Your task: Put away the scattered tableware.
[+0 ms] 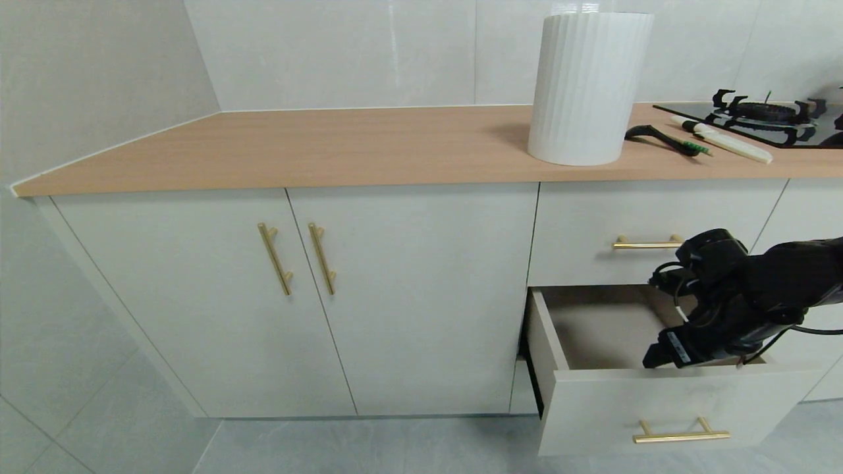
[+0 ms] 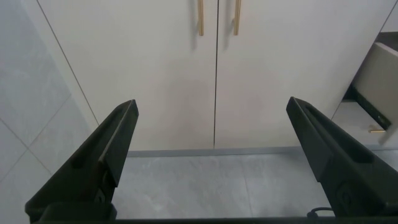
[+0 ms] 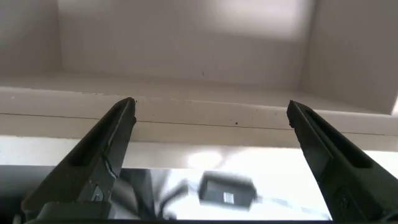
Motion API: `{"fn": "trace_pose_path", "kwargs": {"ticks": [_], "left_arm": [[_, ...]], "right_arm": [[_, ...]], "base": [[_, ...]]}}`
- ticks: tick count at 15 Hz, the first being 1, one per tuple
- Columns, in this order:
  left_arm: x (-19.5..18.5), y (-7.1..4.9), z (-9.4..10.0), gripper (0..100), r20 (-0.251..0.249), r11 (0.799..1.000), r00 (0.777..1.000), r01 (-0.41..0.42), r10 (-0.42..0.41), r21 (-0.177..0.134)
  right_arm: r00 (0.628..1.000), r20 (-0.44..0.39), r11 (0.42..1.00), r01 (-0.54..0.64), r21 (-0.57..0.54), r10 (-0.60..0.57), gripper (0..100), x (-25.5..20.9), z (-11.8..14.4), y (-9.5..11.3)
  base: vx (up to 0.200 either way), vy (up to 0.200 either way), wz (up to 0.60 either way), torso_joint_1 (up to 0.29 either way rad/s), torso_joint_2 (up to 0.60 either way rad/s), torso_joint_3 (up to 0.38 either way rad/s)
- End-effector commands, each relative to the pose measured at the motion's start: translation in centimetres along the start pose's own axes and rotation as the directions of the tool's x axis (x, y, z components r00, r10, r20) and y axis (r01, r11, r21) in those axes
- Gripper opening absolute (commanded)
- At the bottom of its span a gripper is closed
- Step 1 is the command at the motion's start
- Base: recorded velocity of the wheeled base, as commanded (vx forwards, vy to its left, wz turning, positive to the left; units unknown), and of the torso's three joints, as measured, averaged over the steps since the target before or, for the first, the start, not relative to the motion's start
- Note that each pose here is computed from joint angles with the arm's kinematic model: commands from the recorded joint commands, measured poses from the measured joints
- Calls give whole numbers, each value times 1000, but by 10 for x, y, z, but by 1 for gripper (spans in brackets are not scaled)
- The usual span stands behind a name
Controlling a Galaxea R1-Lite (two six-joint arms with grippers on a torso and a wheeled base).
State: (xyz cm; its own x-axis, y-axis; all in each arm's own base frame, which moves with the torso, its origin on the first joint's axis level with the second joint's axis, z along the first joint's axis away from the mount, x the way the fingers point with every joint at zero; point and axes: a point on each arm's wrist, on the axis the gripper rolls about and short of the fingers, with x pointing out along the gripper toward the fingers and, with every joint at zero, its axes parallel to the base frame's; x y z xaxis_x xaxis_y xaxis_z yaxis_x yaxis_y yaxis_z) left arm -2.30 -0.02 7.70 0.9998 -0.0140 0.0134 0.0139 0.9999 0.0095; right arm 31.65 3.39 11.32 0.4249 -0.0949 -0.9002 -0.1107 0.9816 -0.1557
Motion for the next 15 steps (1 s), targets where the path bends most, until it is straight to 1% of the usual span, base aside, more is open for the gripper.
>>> {"fn": "trace_pose_path", "kwargs": {"ticks": [1, 4, 6, 7, 8, 10, 14, 15], "left_arm": [[0, 0, 0, 100, -1, 1000, 1000, 0, 0, 0], [0, 0, 0, 100, -1, 1000, 1000, 0, 0, 0], [0, 0, 0, 100, -1, 1000, 1000, 0, 0, 0], [0, 0, 0, 100, -1, 1000, 1000, 0, 0, 0], [0, 0, 0, 100, -1, 1000, 1000, 0, 0, 0], [0, 0, 0, 100, -1, 1000, 1000, 0, 0, 0], [0, 0, 0, 100, -1, 1000, 1000, 0, 0, 0], [0, 0, 0, 100, -1, 1000, 1000, 0, 0, 0]], "right_arm": [[1000, -31, 1000, -2, -14, 2, 100, -11, -9, 0], [986, -168, 998, -14, -67, 2, 100, -15, -24, 1], [979, -204, 997, -18, -77, 2, 100, -13, -29, 2], [979, -206, 997, -18, -78, 2, 100, -13, -29, 2], [968, -252, 992, -15, -126, -18, 100, -10, -39, 4], [949, -307, 985, 21, -173, -74, 100, -10, -46, 8], [913, -399, 972, -14, -234, -83, 100, -8, -55, 16], [900, -427, 964, -31, -265, -89, 100, -4, -57, 23]], "base": [[0, 0, 0, 0, 0, 0], [0, 0, 0, 0, 0, 0], [0, 0, 0, 0, 0, 0], [0, 0, 0, 0, 0, 0], [0, 0, 0, 0, 0, 0], [0, 0, 0, 0, 0, 0], [0, 0, 0, 0, 0, 0], [0, 0, 0, 0, 0, 0]]}}
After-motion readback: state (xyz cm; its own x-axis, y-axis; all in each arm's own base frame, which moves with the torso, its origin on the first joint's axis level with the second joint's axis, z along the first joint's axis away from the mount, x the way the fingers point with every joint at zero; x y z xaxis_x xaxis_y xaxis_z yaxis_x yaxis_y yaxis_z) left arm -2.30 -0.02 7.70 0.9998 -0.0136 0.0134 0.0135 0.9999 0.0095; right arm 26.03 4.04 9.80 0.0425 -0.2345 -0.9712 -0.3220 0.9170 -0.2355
